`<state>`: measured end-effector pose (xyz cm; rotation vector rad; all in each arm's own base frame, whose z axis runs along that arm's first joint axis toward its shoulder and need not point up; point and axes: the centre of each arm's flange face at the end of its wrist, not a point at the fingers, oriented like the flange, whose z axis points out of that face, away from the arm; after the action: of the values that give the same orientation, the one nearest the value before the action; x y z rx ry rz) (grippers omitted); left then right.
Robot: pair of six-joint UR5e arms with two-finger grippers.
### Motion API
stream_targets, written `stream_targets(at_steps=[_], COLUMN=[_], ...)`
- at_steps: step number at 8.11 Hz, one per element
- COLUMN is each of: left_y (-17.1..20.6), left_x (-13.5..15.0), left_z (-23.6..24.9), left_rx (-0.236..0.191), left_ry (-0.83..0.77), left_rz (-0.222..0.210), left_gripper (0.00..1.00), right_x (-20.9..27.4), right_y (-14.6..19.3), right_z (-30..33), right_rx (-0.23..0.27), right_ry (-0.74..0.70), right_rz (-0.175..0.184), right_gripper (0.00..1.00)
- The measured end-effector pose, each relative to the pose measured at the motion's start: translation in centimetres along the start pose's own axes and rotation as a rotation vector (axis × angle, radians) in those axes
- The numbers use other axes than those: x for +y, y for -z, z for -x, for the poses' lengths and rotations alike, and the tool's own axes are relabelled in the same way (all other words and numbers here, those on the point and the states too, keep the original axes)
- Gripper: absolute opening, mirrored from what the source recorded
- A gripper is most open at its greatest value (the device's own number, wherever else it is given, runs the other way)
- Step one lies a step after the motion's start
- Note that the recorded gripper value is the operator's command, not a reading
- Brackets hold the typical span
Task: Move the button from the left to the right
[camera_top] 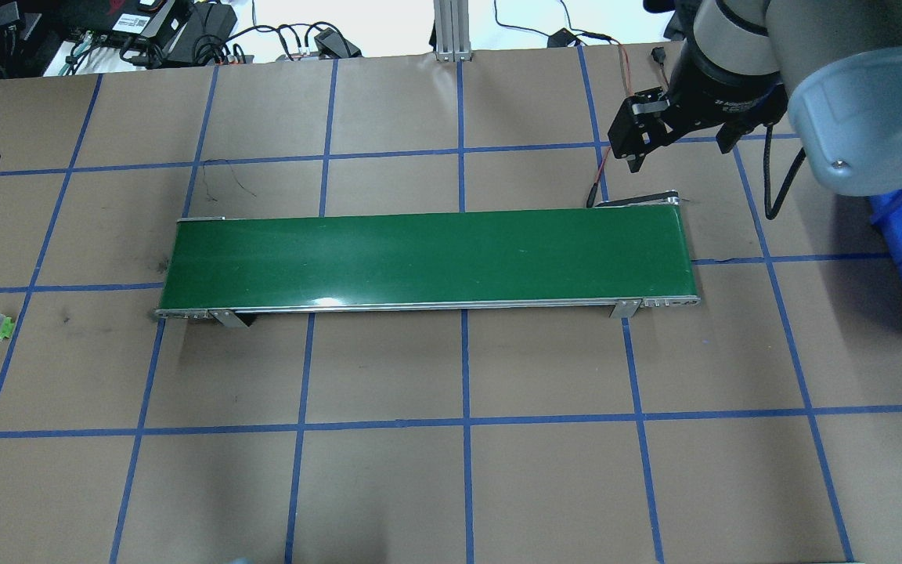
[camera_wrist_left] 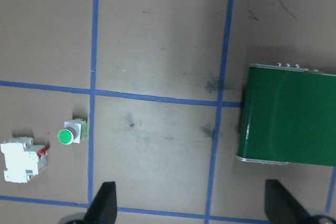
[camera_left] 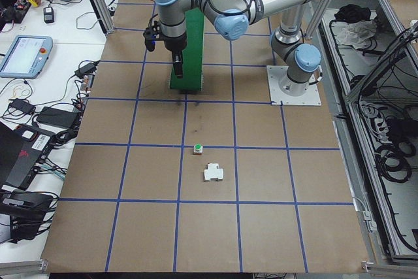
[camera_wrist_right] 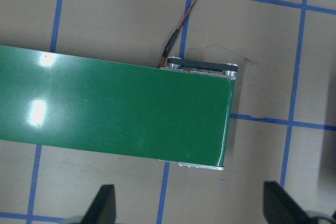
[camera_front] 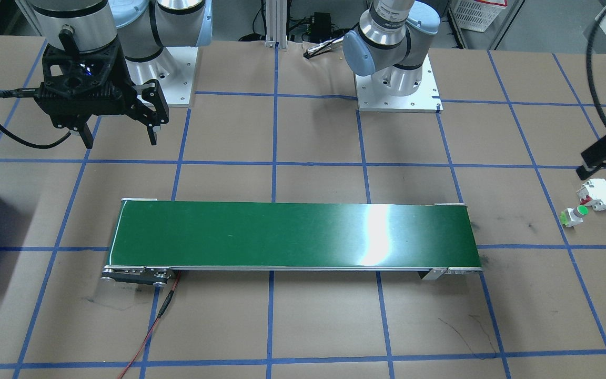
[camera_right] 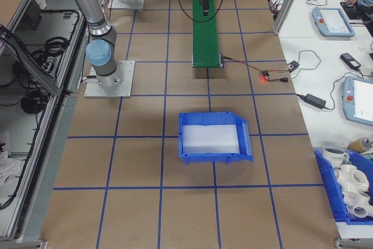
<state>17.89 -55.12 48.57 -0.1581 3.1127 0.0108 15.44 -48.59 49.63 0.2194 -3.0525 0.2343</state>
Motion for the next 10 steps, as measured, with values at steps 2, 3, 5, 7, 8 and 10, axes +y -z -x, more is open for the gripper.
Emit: stream_targets(at_steps=[2,3,5,7,8,10], left_y=[-3.6,-6.4,-13.4,-18.8,-20.4,-22.9], left_x=[-0.1,0.2,0.2,0.9,1.3,1.7], left_z=[6.9,10.5,16.2,18.1,18.1,18.6], left_rx=[0.004,0.018,0.016,0.03,0.044,0.068], left_ry=[-0.086,-0.106,-0.15,-0.173,-0.176,-0.174], left_rz=[0.009,0.026,0.025,0.05,0.067,0.092], left_gripper=[1.0,1.0,1.0,1.0,1.0,1.0], right_x=[0.0,-0.1,-0.2,-0.2,-0.3,-0.3], right_y=[-0.1,-0.3,-0.5,-0.7,-0.7,-0.7], right_z=[0.0,0.0,0.0,0.0,0.0,0.0], right_rx=[0.002,0.003,0.001,0.001,0.0,-0.003], right_ry=[0.0,0.0,0.0,0.0,0.0,0.0], right_rz=[0.004,0.006,0.011,0.013,0.013,0.013], right_gripper=[1.0,1.0,1.0,1.0,1.0,1.0])
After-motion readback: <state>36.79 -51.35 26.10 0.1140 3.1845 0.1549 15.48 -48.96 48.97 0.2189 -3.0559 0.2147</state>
